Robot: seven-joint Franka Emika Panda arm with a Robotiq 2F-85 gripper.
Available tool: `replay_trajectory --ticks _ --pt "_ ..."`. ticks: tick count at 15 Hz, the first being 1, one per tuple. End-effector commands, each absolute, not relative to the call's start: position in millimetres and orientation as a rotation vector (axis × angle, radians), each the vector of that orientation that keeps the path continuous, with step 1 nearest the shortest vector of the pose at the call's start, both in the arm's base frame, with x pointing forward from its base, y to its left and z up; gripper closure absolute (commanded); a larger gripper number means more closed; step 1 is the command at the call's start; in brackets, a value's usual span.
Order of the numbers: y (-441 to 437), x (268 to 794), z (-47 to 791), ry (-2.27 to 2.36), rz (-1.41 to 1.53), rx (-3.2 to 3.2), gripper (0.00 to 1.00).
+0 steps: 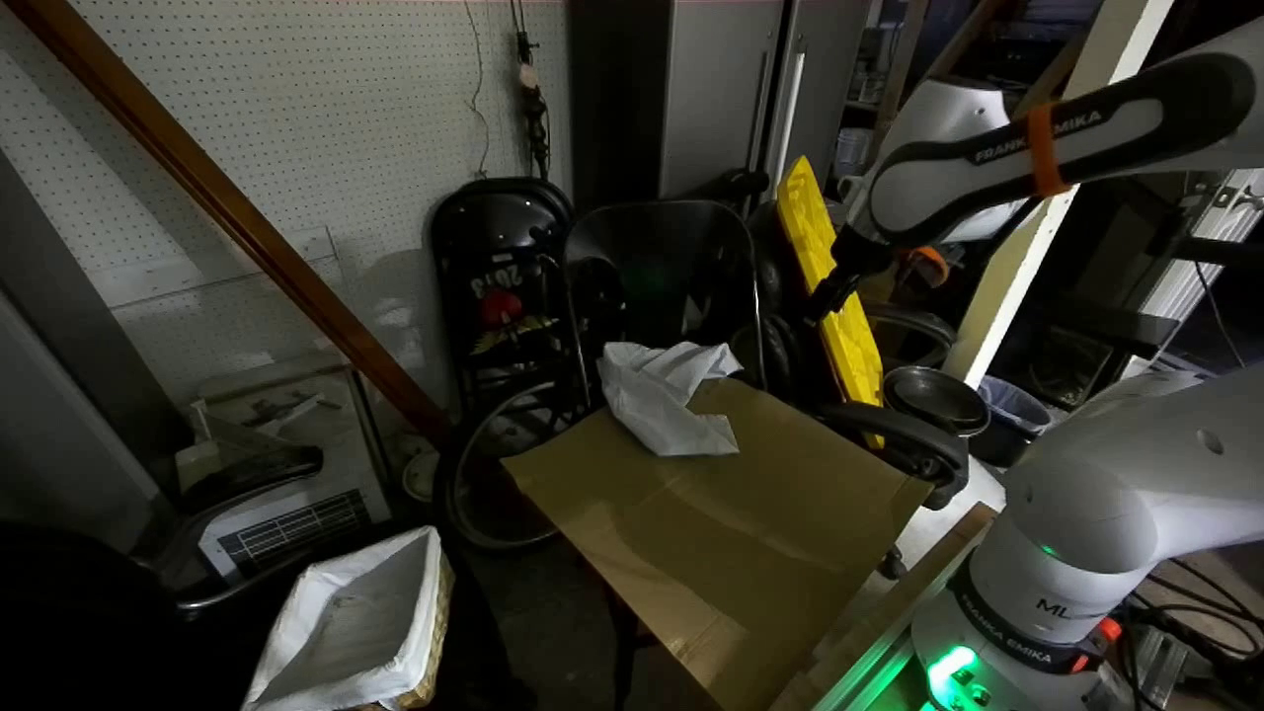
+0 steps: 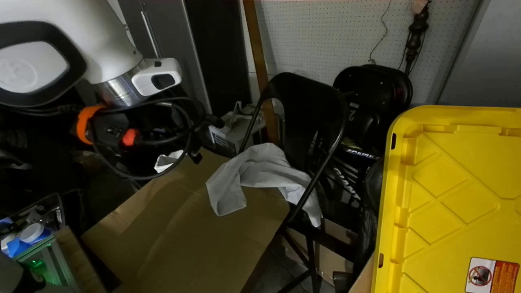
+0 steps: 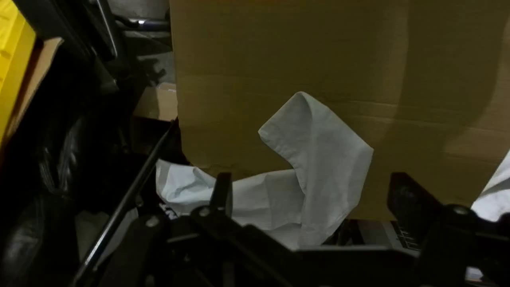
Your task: Put the towel on the backrest of the chair
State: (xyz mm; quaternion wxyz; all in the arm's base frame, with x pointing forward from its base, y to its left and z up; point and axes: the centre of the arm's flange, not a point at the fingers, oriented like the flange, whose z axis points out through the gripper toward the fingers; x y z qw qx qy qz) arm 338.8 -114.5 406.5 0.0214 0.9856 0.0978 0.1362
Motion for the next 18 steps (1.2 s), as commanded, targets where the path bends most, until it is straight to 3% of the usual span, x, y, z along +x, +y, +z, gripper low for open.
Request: replay_trajectory --ticks 1,6,13,18 --pt "-84.1 378.6 340.3 0.531 0.551 2.921 0.0" --pt "-54.3 412.0 281.2 0.749 0.588 2.828 0.0" --pt "-55.8 417.2 167.4 0.869 0.418 2.821 0.0" --pt "-47.6 404.6 155.6 0.889 0.327 2.859 0.0"
